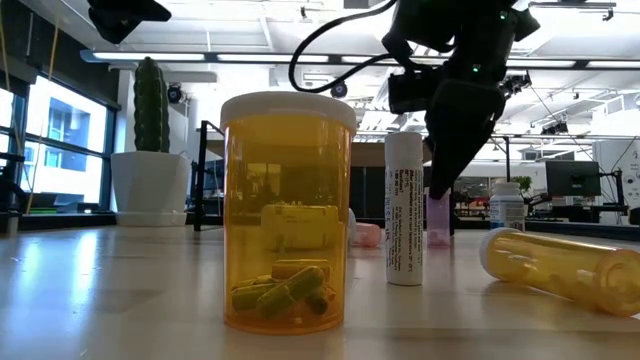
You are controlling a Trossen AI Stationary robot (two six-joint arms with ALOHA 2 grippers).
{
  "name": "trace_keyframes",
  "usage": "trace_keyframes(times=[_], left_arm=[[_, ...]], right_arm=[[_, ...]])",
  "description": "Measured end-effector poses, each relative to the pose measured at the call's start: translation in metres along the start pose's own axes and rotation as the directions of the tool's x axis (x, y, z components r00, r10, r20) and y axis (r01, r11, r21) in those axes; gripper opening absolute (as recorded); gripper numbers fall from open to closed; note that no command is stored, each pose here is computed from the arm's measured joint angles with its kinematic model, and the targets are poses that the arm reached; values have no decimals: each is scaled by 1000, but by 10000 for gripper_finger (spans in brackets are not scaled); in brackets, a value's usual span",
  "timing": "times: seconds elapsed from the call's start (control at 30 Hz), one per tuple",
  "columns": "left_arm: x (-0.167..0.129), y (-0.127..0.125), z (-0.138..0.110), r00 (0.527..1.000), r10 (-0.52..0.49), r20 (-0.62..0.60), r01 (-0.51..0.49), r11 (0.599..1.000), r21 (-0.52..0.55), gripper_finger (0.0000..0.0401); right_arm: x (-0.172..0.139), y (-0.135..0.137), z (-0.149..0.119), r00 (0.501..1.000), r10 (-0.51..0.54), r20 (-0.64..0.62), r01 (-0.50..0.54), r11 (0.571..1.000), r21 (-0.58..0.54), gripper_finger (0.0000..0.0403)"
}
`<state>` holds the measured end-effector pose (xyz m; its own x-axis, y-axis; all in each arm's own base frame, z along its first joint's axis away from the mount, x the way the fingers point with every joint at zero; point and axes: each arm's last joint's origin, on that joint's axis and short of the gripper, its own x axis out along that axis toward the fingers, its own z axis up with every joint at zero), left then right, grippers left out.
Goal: Pick and place medicine bottles onto shelf by color
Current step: Put the right pink pill bottle on the shelf
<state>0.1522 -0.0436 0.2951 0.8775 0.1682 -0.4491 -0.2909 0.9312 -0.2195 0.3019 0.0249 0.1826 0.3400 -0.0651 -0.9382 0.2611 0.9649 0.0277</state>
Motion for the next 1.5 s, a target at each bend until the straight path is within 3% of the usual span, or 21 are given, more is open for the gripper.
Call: trace_keyframes(times=[0.17,0.33,0.6,1.0,1.23,1.5], left_arm=[[0,0,0,1000,0,0,0,1000,0,198],[0,0,0,1000,-1,-1,1,1000,0,198],[0,0,0,1000,-13,-7,12,1000,-28,197],[0,0,0,1000,-14,-7,14,1000,-28,197],[0,0,0,1000,-12,-7,12,999,-52,197],[4,8,4,999,46,9,-45,996,-82,197]], right_arm=[[0,-2,1,1000,4,-3,-4,1000,23,123],[0,-1,0,1000,27,-8,-27,999,27,97],[-5,0,2,998,50,-35,-46,995,90,101],[-50,3,39,999,49,23,-51,995,87,101],[-84,-12,62,998,34,56,-40,994,105,101],[-118,-47,84,994,-15,106,4,995,102,101]])
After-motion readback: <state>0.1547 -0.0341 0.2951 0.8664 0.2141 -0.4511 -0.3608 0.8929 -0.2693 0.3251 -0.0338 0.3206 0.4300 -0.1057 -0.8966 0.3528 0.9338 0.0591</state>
